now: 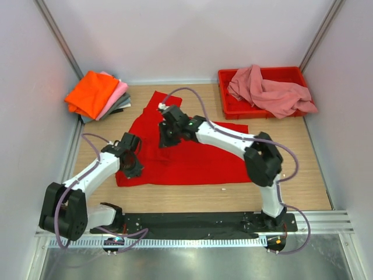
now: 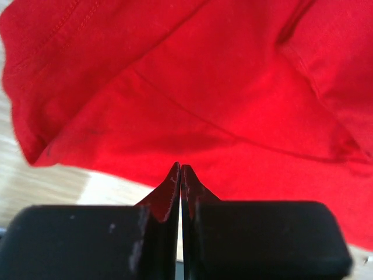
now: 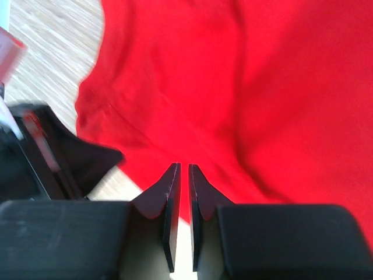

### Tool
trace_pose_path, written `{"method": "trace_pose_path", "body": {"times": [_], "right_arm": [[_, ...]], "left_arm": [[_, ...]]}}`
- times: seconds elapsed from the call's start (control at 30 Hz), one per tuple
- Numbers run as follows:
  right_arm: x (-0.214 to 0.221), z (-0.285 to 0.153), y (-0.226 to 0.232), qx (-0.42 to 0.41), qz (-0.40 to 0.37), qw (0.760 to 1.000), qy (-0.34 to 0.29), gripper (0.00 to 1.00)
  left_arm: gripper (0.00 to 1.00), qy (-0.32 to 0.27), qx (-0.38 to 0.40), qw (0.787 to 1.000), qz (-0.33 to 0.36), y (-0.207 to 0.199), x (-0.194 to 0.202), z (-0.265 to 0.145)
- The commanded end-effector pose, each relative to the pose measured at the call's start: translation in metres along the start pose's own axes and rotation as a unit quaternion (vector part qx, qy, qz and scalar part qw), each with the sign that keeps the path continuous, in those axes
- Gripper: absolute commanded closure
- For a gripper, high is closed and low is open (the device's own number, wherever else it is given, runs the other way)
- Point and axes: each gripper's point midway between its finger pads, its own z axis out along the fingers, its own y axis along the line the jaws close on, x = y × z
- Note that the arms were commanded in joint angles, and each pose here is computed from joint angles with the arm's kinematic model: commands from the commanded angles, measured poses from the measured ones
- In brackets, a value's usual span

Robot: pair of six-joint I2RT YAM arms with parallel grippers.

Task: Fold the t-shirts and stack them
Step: Fold the tshirt

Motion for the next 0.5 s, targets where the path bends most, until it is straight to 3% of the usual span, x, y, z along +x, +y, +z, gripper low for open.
{"method": "trace_pose_path", "body": {"times": [0.0, 0.13, 0.47], "right_arm": [[-0.009, 0.021, 0.042, -0.07, -0.044, 0.996, 0.016, 0.83], [-0.004, 0.054, 0.069, -0.091, -0.075, 0.993, 0.032, 0.84], [0.022, 0.107, 0.057, -0.091, -0.066, 0.991, 0.072, 0.85]], "left_arm": [[1.0, -0.037, 0.014, 0.998, -0.045, -0.012, -0.017, 0.014], [1.0, -0.038, -0.003, 0.998, -0.055, 0.0, -0.011, 0.023], [1.0, -0.036, -0.053, 0.996, -0.068, 0.044, 0.008, 0.043]]}}
